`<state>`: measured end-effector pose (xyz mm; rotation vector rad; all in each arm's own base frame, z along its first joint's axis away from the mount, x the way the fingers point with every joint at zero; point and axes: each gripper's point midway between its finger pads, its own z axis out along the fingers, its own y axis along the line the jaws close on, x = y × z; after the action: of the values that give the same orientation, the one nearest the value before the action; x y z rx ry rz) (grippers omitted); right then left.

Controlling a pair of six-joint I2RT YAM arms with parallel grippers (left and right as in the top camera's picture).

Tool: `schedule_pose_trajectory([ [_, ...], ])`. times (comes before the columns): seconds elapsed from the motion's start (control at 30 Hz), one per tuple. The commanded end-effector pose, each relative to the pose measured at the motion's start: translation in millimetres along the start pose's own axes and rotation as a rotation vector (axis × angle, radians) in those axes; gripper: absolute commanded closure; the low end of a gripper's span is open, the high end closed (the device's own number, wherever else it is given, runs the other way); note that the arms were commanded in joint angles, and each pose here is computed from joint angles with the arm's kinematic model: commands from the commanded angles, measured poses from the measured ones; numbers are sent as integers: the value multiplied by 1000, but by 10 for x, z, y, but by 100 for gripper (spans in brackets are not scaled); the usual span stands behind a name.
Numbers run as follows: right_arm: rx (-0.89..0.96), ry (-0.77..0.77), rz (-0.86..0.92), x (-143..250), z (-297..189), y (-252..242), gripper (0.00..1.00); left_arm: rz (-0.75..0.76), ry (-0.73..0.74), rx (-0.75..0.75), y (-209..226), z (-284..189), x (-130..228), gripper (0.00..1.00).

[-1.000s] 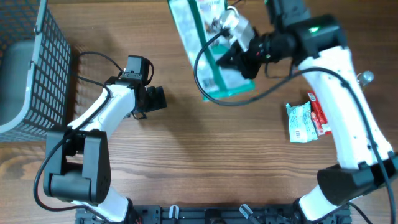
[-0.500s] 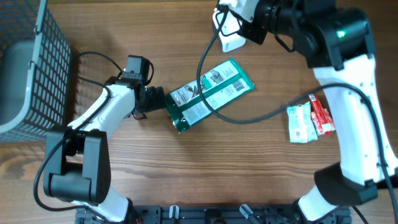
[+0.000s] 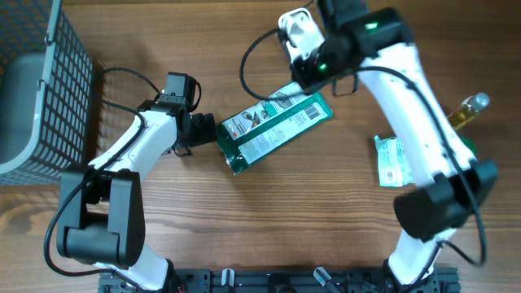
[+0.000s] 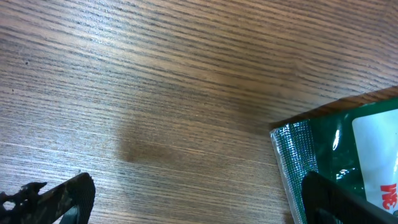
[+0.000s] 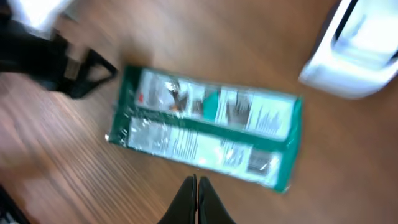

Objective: Scan the item barcode
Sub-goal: 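Lower the gloves package back onto the table with the right gripper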

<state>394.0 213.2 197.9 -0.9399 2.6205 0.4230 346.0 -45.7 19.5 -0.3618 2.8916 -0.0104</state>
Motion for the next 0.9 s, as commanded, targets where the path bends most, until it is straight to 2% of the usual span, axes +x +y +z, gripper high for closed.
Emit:
schedule_pose_trajectory([
  [0.0, 138, 136, 270, 403, 577, -338, 96, 14, -13, -12, 21, -20, -7, 0],
  [0.27, 179, 21, 309, 527, 1242, -576, 96, 14, -13, -12, 21, -20, -7, 0],
  [0.37, 202, -22, 306, 553, 1381, -650, 96, 14, -13, -12, 21, -20, -7, 0],
  [0.5, 288, -49, 399, 718, 1523, -805, 96, 14, -13, -12, 21, -20, -7, 0],
  [0.63, 255, 28, 518, 1044, 1646, -696, 96, 14, -13, -12, 21, -20, -7, 0],
  [0.87, -27, 247, 687, 1546, 1746, -27, 95, 14, -13, -12, 21, -20, -7, 0],
])
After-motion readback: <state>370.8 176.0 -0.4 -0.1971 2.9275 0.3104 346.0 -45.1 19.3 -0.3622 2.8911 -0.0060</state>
